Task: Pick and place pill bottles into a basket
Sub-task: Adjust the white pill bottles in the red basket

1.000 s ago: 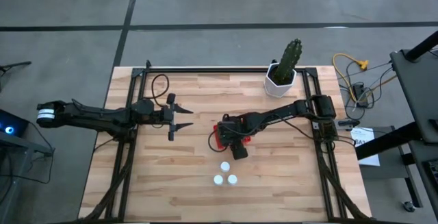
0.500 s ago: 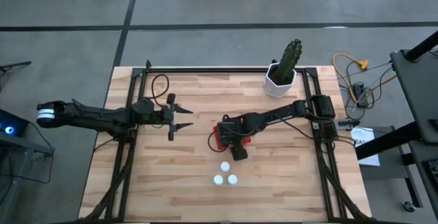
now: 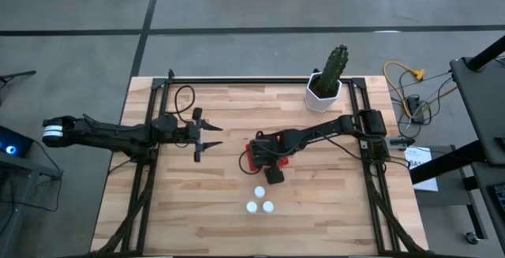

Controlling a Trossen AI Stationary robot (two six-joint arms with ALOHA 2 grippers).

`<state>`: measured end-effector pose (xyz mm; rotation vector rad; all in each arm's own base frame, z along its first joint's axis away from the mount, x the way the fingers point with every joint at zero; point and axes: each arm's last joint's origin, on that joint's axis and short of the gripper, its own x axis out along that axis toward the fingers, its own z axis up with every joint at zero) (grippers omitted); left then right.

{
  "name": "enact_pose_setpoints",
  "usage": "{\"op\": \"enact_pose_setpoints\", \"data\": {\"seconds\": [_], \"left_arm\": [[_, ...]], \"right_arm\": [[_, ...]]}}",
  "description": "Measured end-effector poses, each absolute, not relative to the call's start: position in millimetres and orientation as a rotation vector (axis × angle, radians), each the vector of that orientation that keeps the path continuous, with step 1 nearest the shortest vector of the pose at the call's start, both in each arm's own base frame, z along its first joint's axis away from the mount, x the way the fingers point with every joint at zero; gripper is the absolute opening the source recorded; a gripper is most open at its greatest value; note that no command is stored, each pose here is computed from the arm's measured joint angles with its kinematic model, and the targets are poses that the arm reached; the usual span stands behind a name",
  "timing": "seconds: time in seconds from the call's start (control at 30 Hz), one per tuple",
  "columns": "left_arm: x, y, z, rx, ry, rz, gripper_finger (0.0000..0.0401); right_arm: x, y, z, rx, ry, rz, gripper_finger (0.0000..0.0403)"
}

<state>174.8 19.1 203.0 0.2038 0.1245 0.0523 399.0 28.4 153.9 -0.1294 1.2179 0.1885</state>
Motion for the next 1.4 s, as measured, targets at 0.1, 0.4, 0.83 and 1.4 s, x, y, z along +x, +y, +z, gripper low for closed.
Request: {"op": "enact_pose_setpoints", "data": {"seconds": [0.1,0.4,0.83,1.4], "left_arm": [[174.8,19.1,203.0,0.204,0.125,0.052,0.0191],[174.8,19.1,202.9,0.204,0.125,0.052,0.0191],[174.7,19.1,202.5,0.203,0.130,0.052,0.0191],[174.2,19.1,199.7,0.177,0.159,0.050,0.0191]], "right_arm": [[398.5,28.4,156.5,-0.126,1.213,0.186,0.0256],[395.9,28.5,170.8,-0.107,1.182,0.178,0.0244],[389.1,29.1,181.7,-0.062,1.197,0.189,0.0239],[390.6,26.8,199.6,-0.114,1.208,0.193,0.0209]]}}
